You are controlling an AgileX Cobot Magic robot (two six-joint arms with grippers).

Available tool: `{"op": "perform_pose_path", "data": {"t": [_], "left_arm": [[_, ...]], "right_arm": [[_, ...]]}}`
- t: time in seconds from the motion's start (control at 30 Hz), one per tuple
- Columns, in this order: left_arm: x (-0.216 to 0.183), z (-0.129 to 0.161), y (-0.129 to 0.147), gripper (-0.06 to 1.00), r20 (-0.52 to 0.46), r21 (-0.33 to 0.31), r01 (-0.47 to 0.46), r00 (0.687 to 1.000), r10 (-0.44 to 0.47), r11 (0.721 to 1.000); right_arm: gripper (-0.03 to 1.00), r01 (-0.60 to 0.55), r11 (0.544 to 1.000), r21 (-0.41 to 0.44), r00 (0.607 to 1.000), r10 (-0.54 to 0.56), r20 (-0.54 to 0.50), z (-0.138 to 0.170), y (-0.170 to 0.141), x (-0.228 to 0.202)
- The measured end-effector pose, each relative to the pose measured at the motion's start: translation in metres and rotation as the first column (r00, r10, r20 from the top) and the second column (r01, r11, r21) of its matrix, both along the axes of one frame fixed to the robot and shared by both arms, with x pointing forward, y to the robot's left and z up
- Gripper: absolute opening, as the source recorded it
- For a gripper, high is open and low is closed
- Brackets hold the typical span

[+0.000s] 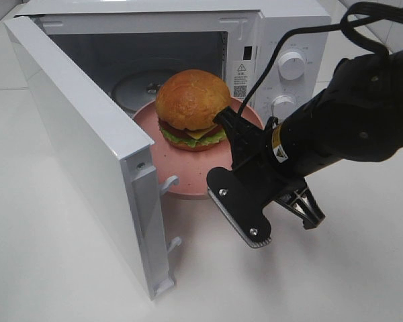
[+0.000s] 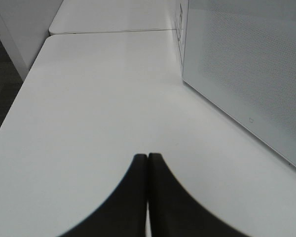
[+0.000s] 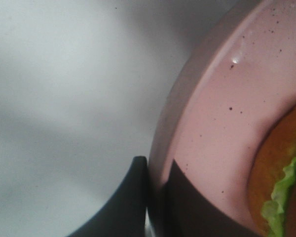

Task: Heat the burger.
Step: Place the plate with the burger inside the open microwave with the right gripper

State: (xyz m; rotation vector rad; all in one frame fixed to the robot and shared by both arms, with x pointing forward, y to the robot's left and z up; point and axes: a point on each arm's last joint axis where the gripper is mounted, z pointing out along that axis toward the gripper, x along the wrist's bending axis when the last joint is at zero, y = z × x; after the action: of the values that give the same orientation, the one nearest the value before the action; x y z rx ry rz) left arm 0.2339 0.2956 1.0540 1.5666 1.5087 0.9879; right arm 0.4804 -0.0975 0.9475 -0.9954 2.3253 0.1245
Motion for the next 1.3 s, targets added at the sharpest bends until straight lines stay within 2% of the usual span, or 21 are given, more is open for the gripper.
{"op": "perform_pose_path", "data": {"t": [0.23,0.47,0.77,1.07,1.3], "left_arm": [[0.000,0.000,0.000,0.00,0.000,0.000,0.000,1.000,0.000,1.000],[0.000,0.000,0.000,0.00,0.000,0.000,0.000,1.000,0.000,1.000],[0.000,0.000,0.000,0.00,0.000,0.000,0.000,1.000,0.000,1.000],[0.000,0.000,0.000,0.00,0.000,0.000,0.000,1.000,0.000,1.000],[0.000,0.000,0.000,0.00,0.000,0.000,0.000,1.000,0.000,1.000]], "right_arm": [[0.05,-0.012,0.999,-0.038,0.999,0.011,-0.031,-0.006,0.011,0.012],[0.05,-0.028,1.000,-0.006,0.999,0.028,-0.026,0.002,0.019,0.018],[0.05,0.022,1.000,-0.016,0.999,-0.023,-0.043,0.006,0.003,0.033],[0.05,0.009,1.000,-0.015,0.999,-0.009,-0.032,0.006,0.007,0.038],[0.05,0.032,0.999,-0.036,0.996,-0.034,-0.077,0.005,0.017,0.053]]}}
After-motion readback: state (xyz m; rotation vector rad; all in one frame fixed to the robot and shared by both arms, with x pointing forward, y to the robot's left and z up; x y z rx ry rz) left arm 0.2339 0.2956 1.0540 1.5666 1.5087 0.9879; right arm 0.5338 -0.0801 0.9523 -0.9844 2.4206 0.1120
